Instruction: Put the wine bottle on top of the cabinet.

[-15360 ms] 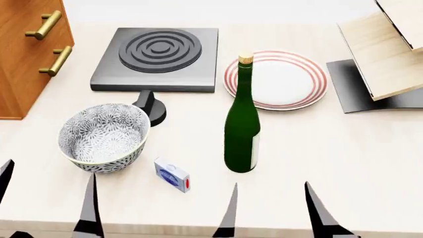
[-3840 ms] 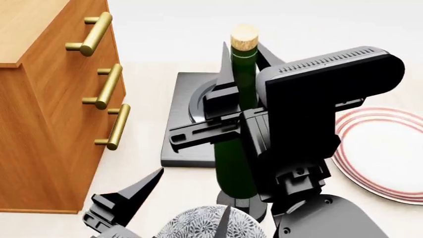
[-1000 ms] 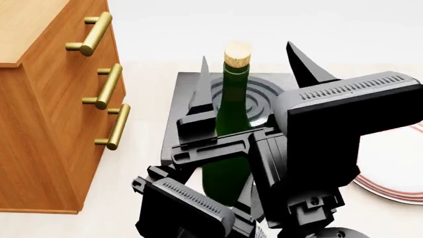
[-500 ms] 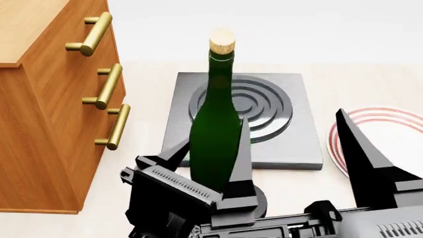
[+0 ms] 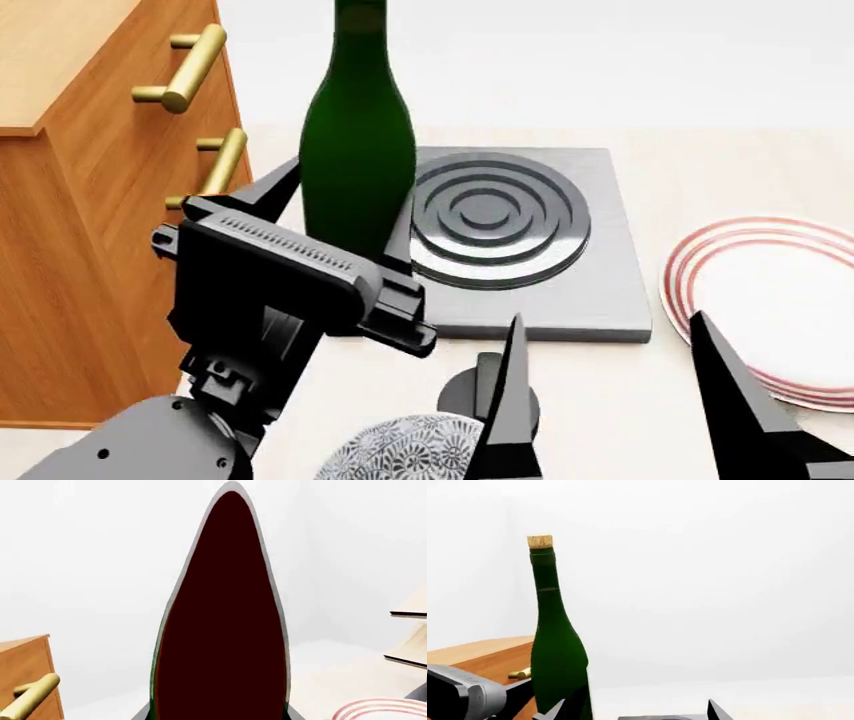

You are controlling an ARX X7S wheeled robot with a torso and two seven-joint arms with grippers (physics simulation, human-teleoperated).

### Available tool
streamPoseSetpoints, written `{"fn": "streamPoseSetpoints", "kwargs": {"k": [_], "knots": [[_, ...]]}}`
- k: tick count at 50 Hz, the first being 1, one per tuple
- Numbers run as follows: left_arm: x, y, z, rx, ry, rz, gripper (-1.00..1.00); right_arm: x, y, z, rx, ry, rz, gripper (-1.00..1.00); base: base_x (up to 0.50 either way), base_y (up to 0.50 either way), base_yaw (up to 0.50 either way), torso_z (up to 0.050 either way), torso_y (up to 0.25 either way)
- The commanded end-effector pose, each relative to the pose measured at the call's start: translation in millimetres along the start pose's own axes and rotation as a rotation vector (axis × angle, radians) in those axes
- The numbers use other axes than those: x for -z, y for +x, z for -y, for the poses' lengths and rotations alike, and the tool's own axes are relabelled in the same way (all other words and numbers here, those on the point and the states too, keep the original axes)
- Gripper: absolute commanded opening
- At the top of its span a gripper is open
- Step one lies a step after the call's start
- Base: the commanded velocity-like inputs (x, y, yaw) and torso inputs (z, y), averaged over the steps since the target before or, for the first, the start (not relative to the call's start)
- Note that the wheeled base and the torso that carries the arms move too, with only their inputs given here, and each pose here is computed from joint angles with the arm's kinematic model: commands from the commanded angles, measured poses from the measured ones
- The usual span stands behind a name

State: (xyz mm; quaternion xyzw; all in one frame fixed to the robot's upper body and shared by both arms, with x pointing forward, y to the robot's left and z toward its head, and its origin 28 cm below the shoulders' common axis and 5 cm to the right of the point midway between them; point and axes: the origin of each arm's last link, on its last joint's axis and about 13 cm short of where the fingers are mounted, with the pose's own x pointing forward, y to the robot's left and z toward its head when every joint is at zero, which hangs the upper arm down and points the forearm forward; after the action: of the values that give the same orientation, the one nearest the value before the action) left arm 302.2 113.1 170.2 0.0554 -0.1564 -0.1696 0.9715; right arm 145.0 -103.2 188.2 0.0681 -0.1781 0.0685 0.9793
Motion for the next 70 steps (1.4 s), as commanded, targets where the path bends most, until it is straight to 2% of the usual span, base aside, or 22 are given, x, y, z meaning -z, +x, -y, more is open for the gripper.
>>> {"fn": "streamPoseSetpoints", "kwargs": {"k": [1, 11, 21, 26, 28, 39, 40, 43, 44, 47, 48, 50, 54, 57, 61, 65, 66, 68, 70], "knots": [[-41, 12, -23.8, -0.04, 0.044, 0.093, -1.0, 14, -2, 0.6, 0.017, -0.001, -0.02, 1.0, 0.0, 0.0, 0.0, 0.0, 0.0], [-62, 19, -43.4, -0.08, 0.105, 0.111, -1.0, 27, 0, -2.5, -0.001, -0.007, -0.061, 1.0, 0.0, 0.0, 0.0, 0.0, 0.0], [-102, 35, -67.7, -0.128, 0.231, 0.14, -1.0, 26, 1, -0.5, 0.008, -0.006, -0.063, 1.0, 0.0, 0.0, 0.0, 0.0, 0.001], [-127, 42, -86.8, -0.17, 0.275, 0.152, -1.0, 26, 0, 0.1, 0.009, -0.001, -0.06, 1.0, 0.0, 0.0, 0.0, 0.002, 0.002], [-134, 43, -92.6, -0.181, 0.215, 0.153, -1.0, 25, 0, 0.0, 0.008, 0.001, -0.06, 1.0, 0.0, 0.0, 0.0, 0.0, 0.0], [-186, 62, -132.6, -0.211, 0.18, 0.147, -1.0, 24, 0, 1.6, 0.016, 0.005, -0.058, 1.0, 0.0, 0.0, 0.0, 0.0, 0.001], [-186, 62, -135.7, -0.205, 0.145, 0.139, -1.0, 24, 0, 1.9, 0.016, 0.005, -0.058, 1.0, 0.0, 0.0, 0.0, 0.0, 0.0], [-187, 66, -142.4, -0.233, 0.13, 0.116, -1.0, 23, 0, 2.3, 0.019, 0.004, -0.058, 1.0, 0.0, 0.0, 0.0, 0.0, 0.0], [-188, 69, -145.6, -0.233, 0.169, 0.1, -1.0, 24, 0, 2.5, 0.018, 0.003, -0.061, 1.0, 0.0, 0.0, 0.0, 0.0, 0.0], [-190, 74, -152.6, -0.244, 0.183, 0.078, -1.0, 25, 0, 2.6, 0.015, 0.002, -0.064, 1.0, 0.0, 0.0, 0.0, 0.0, 0.0], [-192, 77, -157.4, -0.264, 0.247, 0.059, -1.0, 24, 0, 2.6, 0.012, 0.004, -0.066, 1.0, 0.0, 0.0, 0.0, 0.0, 0.0], [-190, 80, -163.1, -0.279, 0.285, 0.019, -1.0, 26, 1, 3.8, 0.014, 0.005, -0.068, 1.0, 0.0, 0.0, 0.0, 0.0, 0.0], [-190, 84, -171.4, -0.3, 0.321, -0.007, -1.0, 27, 1, 3.2, 0.013, 0.005, -0.075, 1.0, 0.0, 0.0, 0.0, 0.0, 0.003], [-190, 87, -181.5, -0.345, 0.289, -0.022, -1.0, 26, 1, 1.3, 0.004, 0.003, -0.076, 1.0, 0.0, 0.0, 0.0, 0.0, 0.0], [-188, 89, -192.1, -0.395, 0.284, -0.051, -1.0, 26, 1, 0.0, -0.001, 0.002, -0.079, 1.0, 0.0, 0.0, 0.0, 0.0, 0.0], [-187, 91, -203.3, -0.454, 0.305, -0.082, -1.0, 27, 1, -0.5, -0.007, 0.003, -0.08, 1.0, 0.0, 0.0, 0.0, 0.0, 0.002], [-189, 91, -205.5, -0.467, 0.258, -0.071, -1.0, 27, 1, -0.6, -0.009, 0.004, -0.08, 1.0, 0.0, 0.0, 0.0, 0.0, 0.0], [-190, 91, -208.2, -0.479, 0.292, -0.075, -1.0, 27, 1, -0.6, -0.01, 0.005, -0.079, 1.0, 0.0, 0.0, 0.0, 0.0, 0.0], [-190, 91, -211.9, -0.489, 0.275, -0.087, -1.0, 27, 1, -0.7, -0.01, 0.005, -0.08, 1.0, 0.0, 0.0, 0.0, 0.0, 0.0]]}}
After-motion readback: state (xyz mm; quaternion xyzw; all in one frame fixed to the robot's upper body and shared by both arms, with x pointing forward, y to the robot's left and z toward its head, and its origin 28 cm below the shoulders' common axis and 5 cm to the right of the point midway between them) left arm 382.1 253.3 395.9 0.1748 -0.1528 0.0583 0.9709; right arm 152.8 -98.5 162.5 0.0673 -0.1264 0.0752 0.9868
